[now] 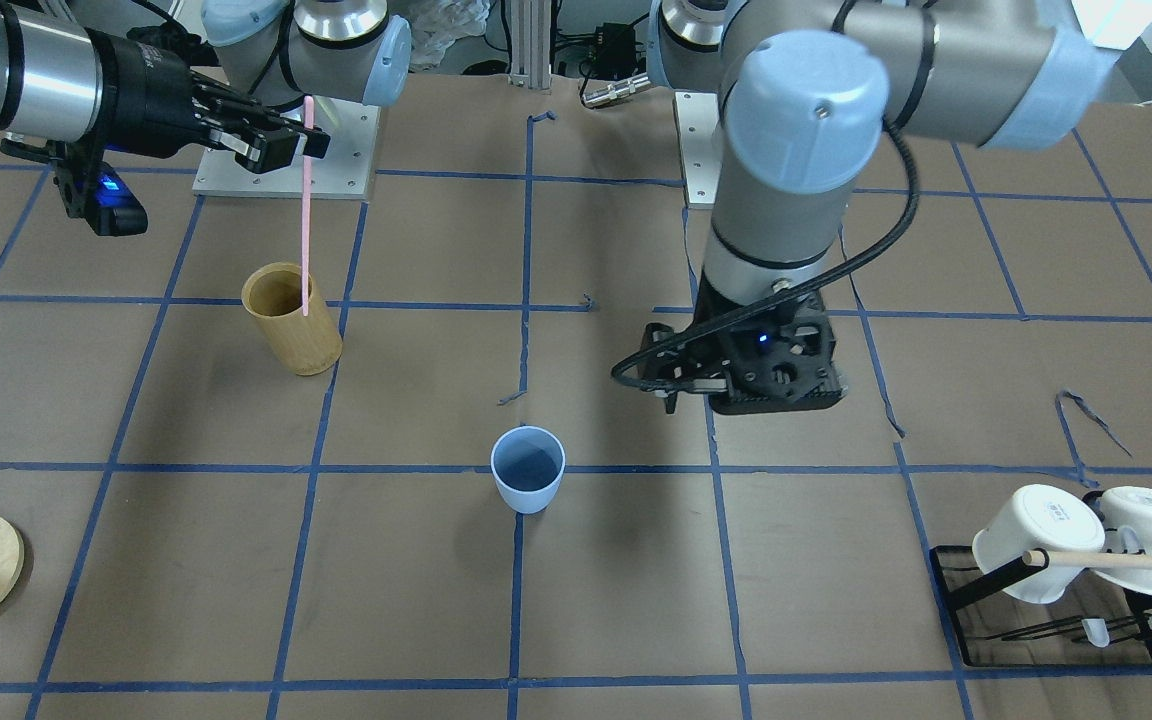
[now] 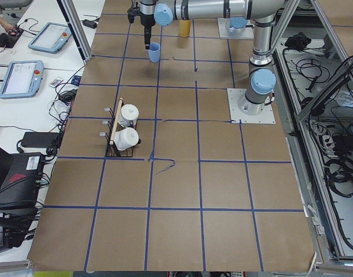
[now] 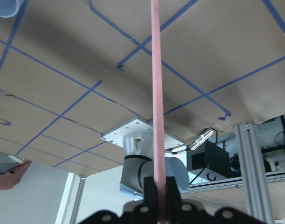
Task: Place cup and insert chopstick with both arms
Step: 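Set the blue cup down with left gripper while right raises the chopstick, then move the chopstick over the blue cup and lower it in with the right gripper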
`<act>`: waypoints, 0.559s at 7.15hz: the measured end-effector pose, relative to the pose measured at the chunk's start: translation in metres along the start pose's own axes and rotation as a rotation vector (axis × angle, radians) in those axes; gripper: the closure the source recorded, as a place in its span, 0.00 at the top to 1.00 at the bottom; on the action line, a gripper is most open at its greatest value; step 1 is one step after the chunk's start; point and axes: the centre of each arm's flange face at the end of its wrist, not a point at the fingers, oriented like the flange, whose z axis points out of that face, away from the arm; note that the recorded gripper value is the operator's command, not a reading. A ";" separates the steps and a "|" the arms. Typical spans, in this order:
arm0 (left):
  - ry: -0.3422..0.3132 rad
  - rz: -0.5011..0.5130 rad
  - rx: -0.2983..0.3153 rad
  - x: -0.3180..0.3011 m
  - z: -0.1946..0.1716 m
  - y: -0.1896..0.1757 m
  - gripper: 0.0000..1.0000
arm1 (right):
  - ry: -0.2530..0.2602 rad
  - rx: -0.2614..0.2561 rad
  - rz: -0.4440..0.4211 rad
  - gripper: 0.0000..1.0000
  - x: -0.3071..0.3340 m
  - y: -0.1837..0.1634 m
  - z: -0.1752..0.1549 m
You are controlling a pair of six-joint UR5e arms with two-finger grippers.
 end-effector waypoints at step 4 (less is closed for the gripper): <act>0.004 -0.021 0.085 -0.076 -0.080 0.021 1.00 | -0.318 -0.159 0.060 0.00 -0.096 -0.034 0.002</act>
